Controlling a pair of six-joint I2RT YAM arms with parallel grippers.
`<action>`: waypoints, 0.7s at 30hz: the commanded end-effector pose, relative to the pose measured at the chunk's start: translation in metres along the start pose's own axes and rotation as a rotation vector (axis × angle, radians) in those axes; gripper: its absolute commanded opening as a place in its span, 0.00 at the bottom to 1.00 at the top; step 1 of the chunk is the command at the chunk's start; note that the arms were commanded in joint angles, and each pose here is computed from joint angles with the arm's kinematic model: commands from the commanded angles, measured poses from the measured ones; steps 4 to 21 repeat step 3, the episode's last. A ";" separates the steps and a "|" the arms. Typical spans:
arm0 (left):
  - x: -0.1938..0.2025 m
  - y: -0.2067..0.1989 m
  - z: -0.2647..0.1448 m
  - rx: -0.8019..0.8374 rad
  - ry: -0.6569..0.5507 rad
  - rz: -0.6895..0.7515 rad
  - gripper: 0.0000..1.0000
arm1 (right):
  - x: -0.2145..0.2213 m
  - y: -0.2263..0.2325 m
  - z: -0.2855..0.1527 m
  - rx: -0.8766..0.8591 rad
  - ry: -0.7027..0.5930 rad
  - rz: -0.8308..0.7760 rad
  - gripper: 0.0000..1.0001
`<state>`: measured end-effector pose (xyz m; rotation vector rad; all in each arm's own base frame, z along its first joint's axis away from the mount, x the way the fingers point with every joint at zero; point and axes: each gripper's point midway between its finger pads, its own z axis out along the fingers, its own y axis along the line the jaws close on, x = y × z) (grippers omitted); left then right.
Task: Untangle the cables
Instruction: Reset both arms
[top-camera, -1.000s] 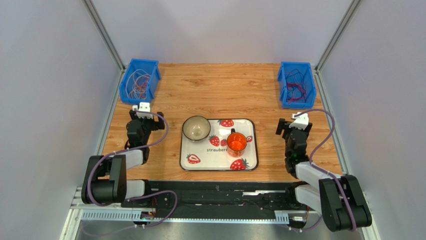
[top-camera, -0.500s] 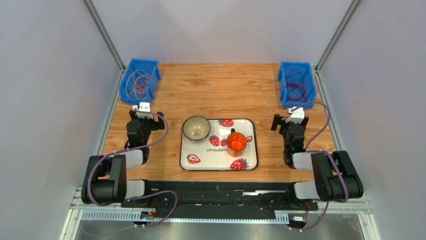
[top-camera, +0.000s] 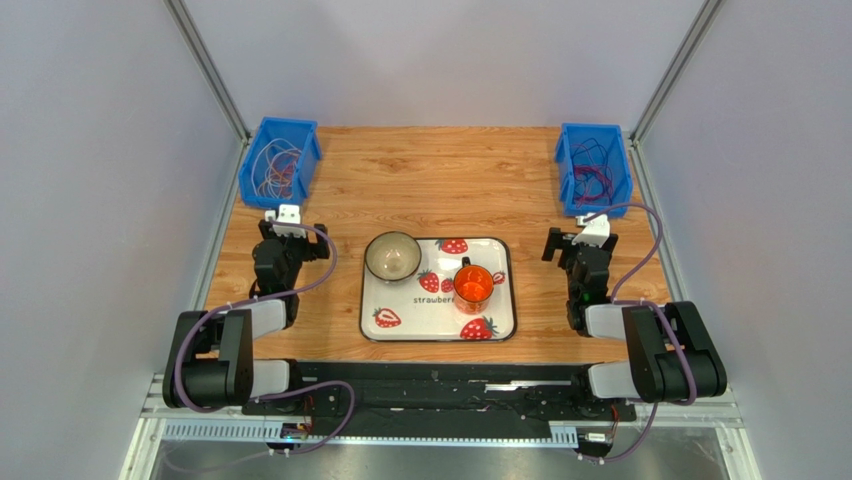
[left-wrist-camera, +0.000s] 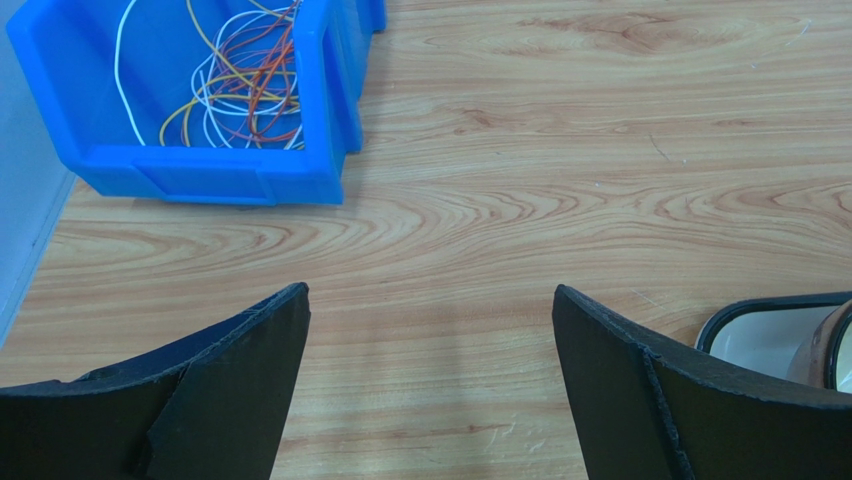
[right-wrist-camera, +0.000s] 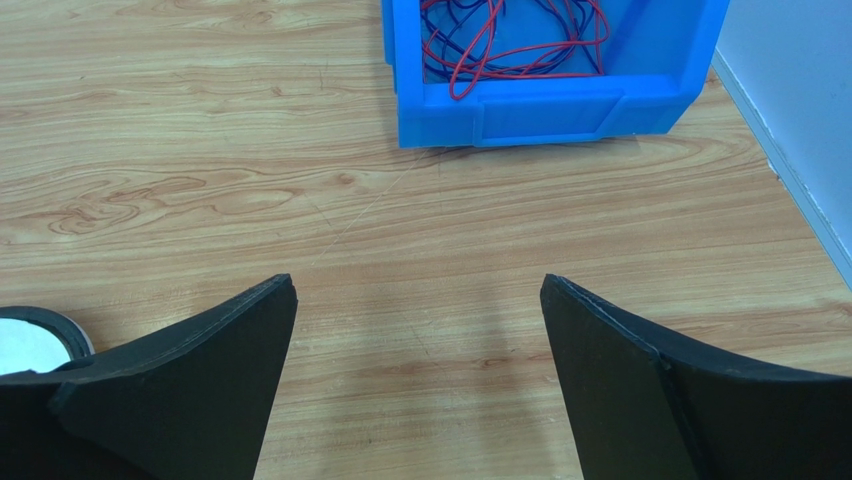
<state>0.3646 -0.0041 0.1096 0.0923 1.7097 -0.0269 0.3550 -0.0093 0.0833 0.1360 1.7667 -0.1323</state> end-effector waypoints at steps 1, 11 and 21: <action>-0.026 -0.002 0.006 0.015 -0.081 0.020 0.99 | -0.023 -0.002 0.005 0.015 -0.065 0.034 1.00; -0.026 -0.002 0.006 0.015 -0.081 0.020 0.99 | -0.022 -0.001 0.005 0.013 -0.065 0.034 1.00; -0.026 -0.002 0.006 0.015 -0.081 0.020 0.99 | -0.022 -0.001 0.005 0.013 -0.065 0.034 1.00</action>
